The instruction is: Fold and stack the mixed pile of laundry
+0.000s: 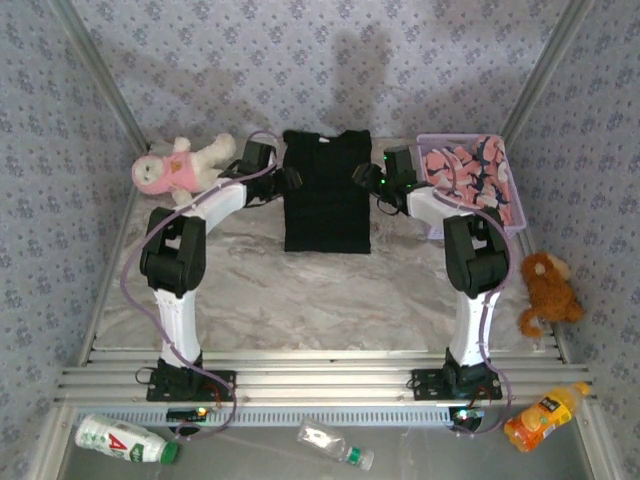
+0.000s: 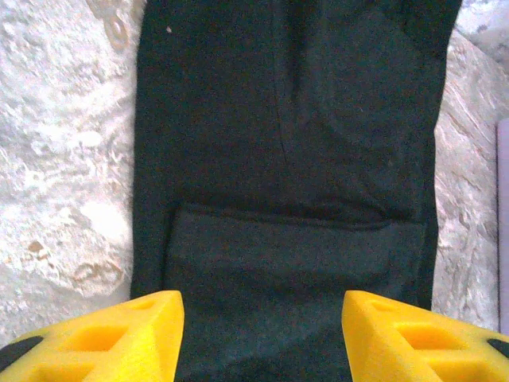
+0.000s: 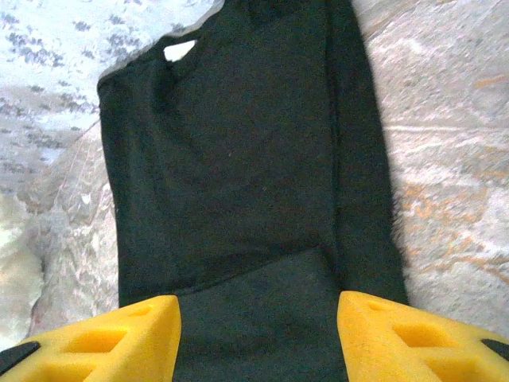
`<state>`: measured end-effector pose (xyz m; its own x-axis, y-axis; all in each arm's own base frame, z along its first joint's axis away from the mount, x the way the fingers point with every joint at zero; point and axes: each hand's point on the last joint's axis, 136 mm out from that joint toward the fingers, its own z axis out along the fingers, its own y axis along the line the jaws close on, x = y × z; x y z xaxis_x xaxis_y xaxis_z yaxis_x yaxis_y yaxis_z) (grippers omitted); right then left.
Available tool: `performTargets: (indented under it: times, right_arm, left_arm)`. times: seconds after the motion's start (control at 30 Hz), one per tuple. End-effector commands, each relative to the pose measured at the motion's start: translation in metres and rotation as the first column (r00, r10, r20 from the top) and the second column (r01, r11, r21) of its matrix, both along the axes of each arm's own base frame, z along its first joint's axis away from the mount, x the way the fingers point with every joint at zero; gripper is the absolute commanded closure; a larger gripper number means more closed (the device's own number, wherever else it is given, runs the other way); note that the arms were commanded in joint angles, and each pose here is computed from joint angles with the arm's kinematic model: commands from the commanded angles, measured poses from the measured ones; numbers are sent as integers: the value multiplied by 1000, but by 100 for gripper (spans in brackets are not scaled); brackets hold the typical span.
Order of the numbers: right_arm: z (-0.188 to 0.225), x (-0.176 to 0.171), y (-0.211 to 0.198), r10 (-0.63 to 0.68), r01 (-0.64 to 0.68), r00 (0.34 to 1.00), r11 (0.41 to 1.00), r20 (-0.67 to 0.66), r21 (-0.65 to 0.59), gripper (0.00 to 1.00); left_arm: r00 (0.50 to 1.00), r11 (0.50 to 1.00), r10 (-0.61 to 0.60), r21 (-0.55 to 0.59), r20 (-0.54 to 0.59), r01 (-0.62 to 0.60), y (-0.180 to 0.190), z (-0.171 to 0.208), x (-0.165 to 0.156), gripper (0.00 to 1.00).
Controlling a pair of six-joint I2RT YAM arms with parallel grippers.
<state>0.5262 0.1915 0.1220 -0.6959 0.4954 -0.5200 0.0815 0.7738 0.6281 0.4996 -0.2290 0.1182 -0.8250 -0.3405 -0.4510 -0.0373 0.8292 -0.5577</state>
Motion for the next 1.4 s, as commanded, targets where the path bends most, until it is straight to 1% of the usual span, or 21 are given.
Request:
performTargets:
  times: [0.0,0.1,0.17,0.2,0.3,0.33,0.37,0.43,0.53,0.63,0.73,0.87,1.03,1.23,1.3,1.37]
  right_arm:
    - [22,-30,22,94,-93,995,995,21,-46,45]
    - [15,-56,32,140,-142,990,985,-23,-99,46]
    - [9,-72,39,169,-174,984,977,-53,-123,50]
    - [6,-78,42,179,-186,982,974,-64,-127,53]
    - [-7,-93,50,187,-197,977,976,-101,-97,70]
    - [-14,-96,52,187,-197,976,977,-112,-85,74]
    - [-29,-103,48,178,-192,973,978,-147,-85,77]
    - [-54,-110,40,141,-162,968,983,-208,-83,78]
    - [-84,-114,26,93,-115,963,991,-254,-72,79]
    - [-106,-123,22,90,-114,948,991,-305,-63,79]
    - [-117,-133,19,79,-106,940,992,-332,-64,78]
    - [-118,-142,16,70,-96,938,994,-341,-60,77]
    - [-120,-169,15,81,-127,926,987,-370,-103,77]
    - [-128,-219,-3,71,-152,898,977,-434,-153,76]
    - [-127,-238,-1,93,-182,887,971,-452,-158,76]
    - [-126,-255,4,116,-215,877,963,-466,-165,76]
  left_arm:
    - [995,994,-99,-53,19,100,-20,29,-31,46]
    - [989,986,-144,-77,29,146,-32,35,-54,50]
    - [985,981,-170,-89,29,172,-41,34,-69,56]
    - [984,979,-178,-98,26,180,-45,32,-75,63]
    - [979,971,-206,-119,8,205,-58,17,-90,81]
    - [978,971,-211,-121,-5,208,-61,9,-94,86]
    - [977,971,-210,-117,-22,206,-62,0,-96,87]
    - [979,977,-195,-100,-64,188,-57,-24,-99,88]
    - [985,989,-139,-58,-104,133,-39,-57,-101,89]
    - [983,993,-111,-42,-148,106,-26,-82,-110,88]
    - [974,993,-118,-43,-195,112,-25,-98,-124,88]
    - [961,993,-114,-22,-252,112,-19,-119,-144,88]
    - [946,993,-106,8,-306,114,-3,-128,-173,88]
    - [916,985,-97,92,-389,144,30,-131,-228,87]
    - [906,981,-107,104,-410,163,32,-128,-246,87]
    - [898,977,-135,95,-420,191,25,-123,-263,87]
